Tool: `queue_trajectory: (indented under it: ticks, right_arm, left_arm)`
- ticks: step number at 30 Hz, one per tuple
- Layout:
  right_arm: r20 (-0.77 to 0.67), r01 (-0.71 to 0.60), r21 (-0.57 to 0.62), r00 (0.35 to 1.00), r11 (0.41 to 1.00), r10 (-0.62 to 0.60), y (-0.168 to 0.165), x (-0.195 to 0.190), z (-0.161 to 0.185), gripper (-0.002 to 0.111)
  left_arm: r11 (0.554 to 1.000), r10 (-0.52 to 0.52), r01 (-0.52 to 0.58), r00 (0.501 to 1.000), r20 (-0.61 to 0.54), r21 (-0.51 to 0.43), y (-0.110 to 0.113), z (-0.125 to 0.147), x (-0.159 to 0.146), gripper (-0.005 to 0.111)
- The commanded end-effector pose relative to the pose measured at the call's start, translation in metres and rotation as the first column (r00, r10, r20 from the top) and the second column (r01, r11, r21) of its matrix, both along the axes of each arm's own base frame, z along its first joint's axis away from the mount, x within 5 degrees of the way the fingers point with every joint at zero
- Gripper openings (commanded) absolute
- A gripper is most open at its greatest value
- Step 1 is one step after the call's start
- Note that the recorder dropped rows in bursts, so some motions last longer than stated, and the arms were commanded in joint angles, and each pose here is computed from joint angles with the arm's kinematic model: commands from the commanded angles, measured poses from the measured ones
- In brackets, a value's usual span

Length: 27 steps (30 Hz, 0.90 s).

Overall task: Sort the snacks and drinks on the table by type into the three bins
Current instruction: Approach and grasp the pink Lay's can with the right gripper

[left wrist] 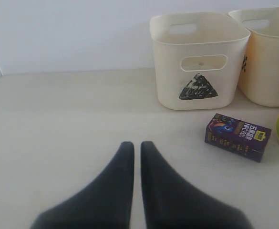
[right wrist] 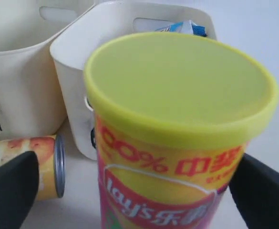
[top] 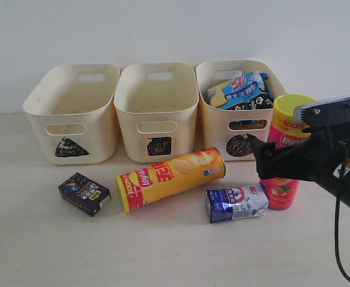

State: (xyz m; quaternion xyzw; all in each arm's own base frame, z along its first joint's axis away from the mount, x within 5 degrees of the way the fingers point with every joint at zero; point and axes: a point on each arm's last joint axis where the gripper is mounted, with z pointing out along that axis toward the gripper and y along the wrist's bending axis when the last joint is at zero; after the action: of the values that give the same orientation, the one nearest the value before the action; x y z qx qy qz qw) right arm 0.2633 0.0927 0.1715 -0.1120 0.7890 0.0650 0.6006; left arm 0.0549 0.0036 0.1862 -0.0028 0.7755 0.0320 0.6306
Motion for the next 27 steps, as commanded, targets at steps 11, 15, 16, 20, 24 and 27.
queue_trajectory:
  ticks: [11, 15, 16, 20, 24, 27]
  right_arm:
    - [0.042, 0.044, -0.054, 0.998, 0.998, -0.041, 0.002, 0.019, -0.005, 0.103]
    - [0.044, 0.046, -0.042, 0.998, 0.998, -0.044, 0.003, 0.023, -0.005, 0.088]
    - [0.047, 0.047, -0.037, 0.998, 0.998, -0.046, 0.003, 0.023, -0.004, 0.08]
    - [0.028, 0.063, -0.021, 0.998, 0.998, -0.063, 0.002, 0.022, -0.005, 0.035]
    - [0.014, 0.061, -0.023, 0.998, 0.998, -0.061, 0.002, 0.022, -0.006, 0.0]
    - [0.014, 0.061, -0.024, 0.998, 0.998, -0.06, 0.002, 0.022, -0.006, 0.0]
  left_arm:
    - [1.0, 0.002, -0.002, 1.0, 0.015, -0.009, 0.0, 0.002, 0.0, 0.004]
    - [1.0, 0.002, -0.002, 1.0, 0.015, -0.009, 0.0, 0.002, 0.0, 0.004]
    - [1.0, 0.002, -0.002, 1.0, 0.015, -0.009, 0.0, 0.002, 0.0, 0.004]
    - [1.0, 0.002, -0.002, 1.0, 0.015, -0.009, 0.0, 0.002, 0.0, 0.004]
    - [1.0, 0.002, -0.002, 1.0, 0.015, -0.009, 0.0, 0.002, 0.0, 0.004]
    - [1.0, 0.002, -0.002, 1.0, 0.015, -0.009, 0.0, 0.002, 0.0, 0.004]
